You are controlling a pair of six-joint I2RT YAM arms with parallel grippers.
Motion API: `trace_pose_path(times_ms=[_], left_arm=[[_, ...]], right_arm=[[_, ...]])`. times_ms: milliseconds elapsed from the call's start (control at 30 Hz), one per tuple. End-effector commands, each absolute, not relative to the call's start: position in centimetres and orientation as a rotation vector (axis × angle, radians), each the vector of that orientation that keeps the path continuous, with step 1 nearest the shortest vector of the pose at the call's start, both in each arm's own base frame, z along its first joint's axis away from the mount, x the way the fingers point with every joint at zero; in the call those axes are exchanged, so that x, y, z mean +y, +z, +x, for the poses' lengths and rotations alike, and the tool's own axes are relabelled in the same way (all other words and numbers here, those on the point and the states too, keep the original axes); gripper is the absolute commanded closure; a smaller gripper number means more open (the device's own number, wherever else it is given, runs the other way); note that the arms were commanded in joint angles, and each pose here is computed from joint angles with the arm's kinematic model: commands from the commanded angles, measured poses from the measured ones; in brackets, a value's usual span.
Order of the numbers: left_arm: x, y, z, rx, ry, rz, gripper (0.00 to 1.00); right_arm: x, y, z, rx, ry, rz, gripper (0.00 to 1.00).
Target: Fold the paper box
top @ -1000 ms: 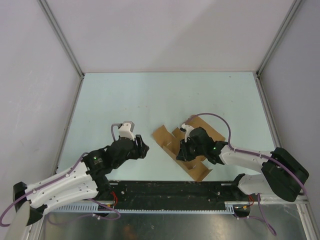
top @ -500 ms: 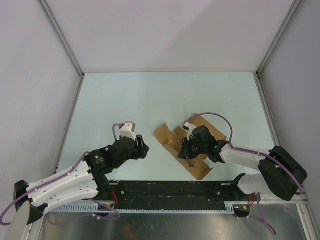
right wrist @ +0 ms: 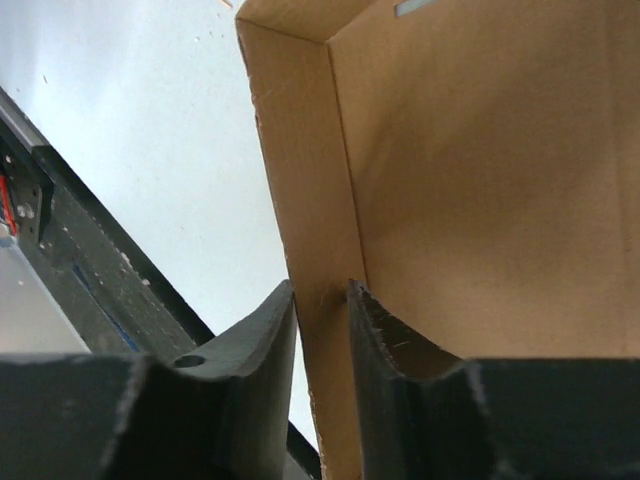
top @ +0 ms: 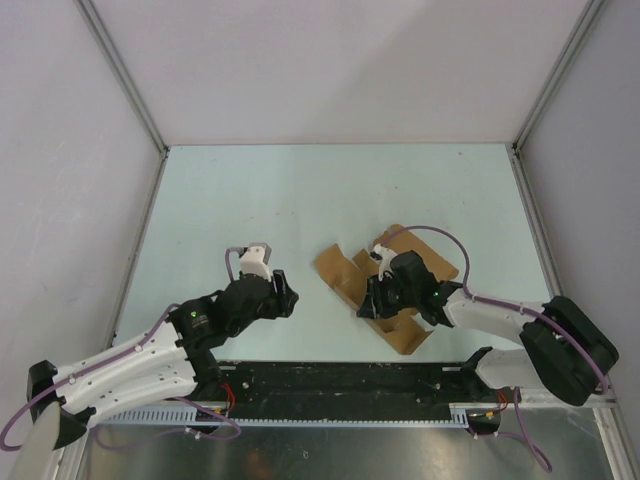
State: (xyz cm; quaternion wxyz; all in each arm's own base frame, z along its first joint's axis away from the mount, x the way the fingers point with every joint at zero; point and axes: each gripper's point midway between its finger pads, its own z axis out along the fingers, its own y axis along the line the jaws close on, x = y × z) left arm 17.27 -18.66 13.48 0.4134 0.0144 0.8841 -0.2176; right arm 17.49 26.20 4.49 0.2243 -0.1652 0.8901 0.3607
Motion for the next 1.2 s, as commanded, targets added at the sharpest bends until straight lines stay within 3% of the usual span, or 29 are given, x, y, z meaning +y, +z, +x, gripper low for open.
trace_pose_path(times_ms=[0, 67, 333, 467, 567, 667, 1000, 1167], left_arm=[[-18.7, 14.7, 17.6, 2.187, -0.561, 0.033, 0.41], [-18.7, 14.8, 17.7, 2.183, -0.562, 0.032, 0.41], [-18.7, 15.1, 17.8, 2.177, -0.563, 0.033, 0.40], [-18.7, 15.6, 17.9, 2.164, -0.560, 0.041, 0.40], [-18.8, 15.9, 18.0, 2.159, -0.554, 0.052, 0.40], [-18.9, 16.4, 18.1, 2.148, -0.566, 0.059, 0.40], [-18.8, 16.2, 18.1, 2.148, -0.561, 0.049, 0.39], [-18.8, 16.1, 18.2, 2.151, -0.549, 0.053, 0.39]], right_arm=[[25.5, 6.4, 17.1, 2.422, 0.937, -0.525, 0.64], [25.9, 8.8, 17.5, 2.348, 0.954, -0.543, 0.59], [25.5, 12.9, 17.8, 2.328, 0.926, -0.442, 0.55], [19.6, 12.2, 21.3, 2.387, 0.528, 0.117, 0.51], [14.1, 10.8, 20.7, 2.424, 0.301, 0.540, 0.40], [11.3, 9.6, 19.0, 2.471, 0.192, 0.720, 0.38], [8.6, 8.9, 17.4, 2.470, 0.045, 0.844, 0.33], [9.2, 7.4, 18.2, 2.471, 0.122, 0.857, 0.33]])
